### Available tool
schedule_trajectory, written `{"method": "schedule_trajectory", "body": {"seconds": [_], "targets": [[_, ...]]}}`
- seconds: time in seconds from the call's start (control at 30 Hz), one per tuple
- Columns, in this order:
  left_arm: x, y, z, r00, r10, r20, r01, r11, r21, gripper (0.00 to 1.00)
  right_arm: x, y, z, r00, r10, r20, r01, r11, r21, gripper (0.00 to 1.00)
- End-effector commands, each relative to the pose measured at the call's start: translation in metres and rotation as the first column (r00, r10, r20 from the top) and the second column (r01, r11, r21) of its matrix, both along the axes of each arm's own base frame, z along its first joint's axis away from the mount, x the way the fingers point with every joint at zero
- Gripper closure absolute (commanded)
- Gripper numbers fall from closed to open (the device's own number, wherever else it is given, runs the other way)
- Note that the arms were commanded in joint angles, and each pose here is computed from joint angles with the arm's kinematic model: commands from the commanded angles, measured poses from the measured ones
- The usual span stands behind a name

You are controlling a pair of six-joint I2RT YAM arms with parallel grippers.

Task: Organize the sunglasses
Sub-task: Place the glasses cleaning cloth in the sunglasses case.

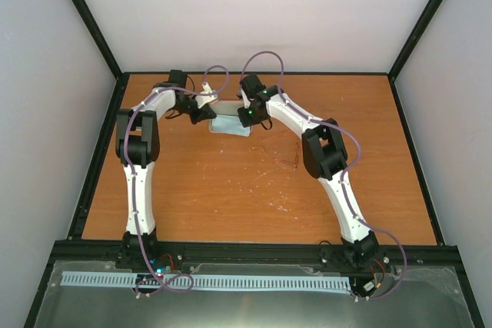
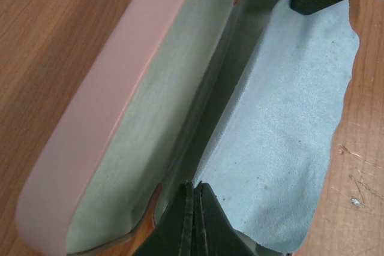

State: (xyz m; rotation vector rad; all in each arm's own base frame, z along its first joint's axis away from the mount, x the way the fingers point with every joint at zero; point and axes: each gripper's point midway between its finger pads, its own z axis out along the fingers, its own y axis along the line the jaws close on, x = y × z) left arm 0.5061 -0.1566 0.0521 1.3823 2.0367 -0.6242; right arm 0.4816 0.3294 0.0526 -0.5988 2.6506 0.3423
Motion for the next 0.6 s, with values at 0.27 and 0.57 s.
{"method": "schedule_trajectory", "body": {"seconds": [0.27, 0.57], "targets": [[0.001, -0.001, 0.007, 1.0, -0.023, -0.009, 0.022, 0.999, -0.039, 0.99, 0.013, -0.005, -0.003, 1.0, -0.02, 0.016, 0.019, 1.0, 0.002, 0.97], [0.001, -0.001, 0.007, 1.0, -0.021, -0.011, 0.021, 0.999, -0.047, 0.99, 0.029, 0.001, 0.005, 0.998, -0.01, 0.064, 0.008, 1.0, 0.028, 0.97]]}}
